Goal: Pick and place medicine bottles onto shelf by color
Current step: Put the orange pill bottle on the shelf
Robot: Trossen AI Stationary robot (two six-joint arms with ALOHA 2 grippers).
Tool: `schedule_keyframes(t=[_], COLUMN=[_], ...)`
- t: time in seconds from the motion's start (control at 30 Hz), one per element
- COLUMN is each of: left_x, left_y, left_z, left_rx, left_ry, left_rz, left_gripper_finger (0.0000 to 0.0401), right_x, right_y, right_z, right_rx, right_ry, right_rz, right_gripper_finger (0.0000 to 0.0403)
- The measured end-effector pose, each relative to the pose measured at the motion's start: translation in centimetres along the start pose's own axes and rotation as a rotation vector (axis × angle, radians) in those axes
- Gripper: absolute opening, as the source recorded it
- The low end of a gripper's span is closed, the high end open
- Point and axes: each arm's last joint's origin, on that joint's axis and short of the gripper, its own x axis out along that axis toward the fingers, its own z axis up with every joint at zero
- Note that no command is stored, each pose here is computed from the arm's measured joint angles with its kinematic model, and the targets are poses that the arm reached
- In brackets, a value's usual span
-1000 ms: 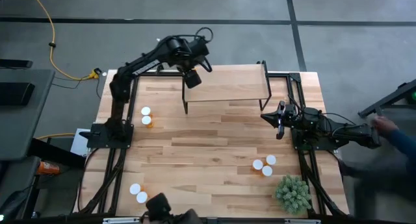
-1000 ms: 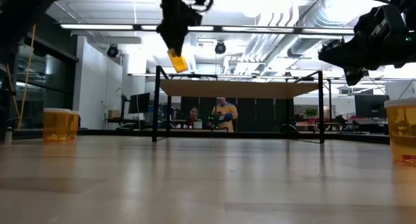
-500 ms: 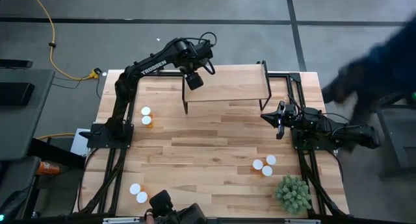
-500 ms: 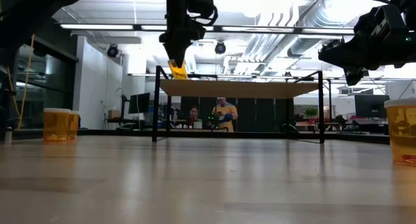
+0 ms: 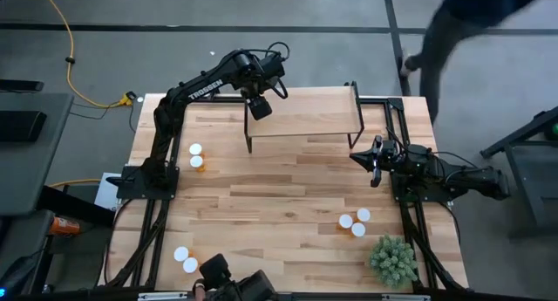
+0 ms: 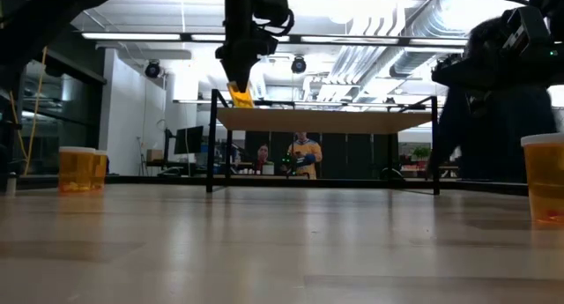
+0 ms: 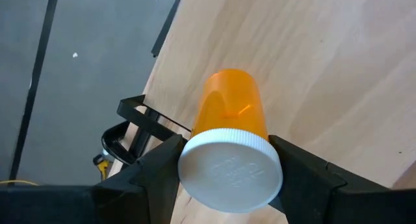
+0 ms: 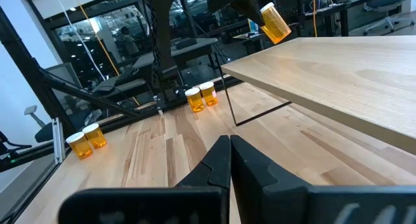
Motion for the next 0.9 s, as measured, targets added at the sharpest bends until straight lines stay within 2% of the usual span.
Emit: schedule_keyframes(t=[0.9], left_x=[0.18], left_y=[0.47], left_z=[-0.04], left_rx=[0.011], left_ry=[0.001], left_rz=[-0.042], left_gripper_finger=[0.0205], right_x=[0.00], right_y=[0.00], right_z=[0.00], right_rx=[0.000], right_ry=[0.000], right_rz=[0.000], right_gripper_finger=[0.0000])
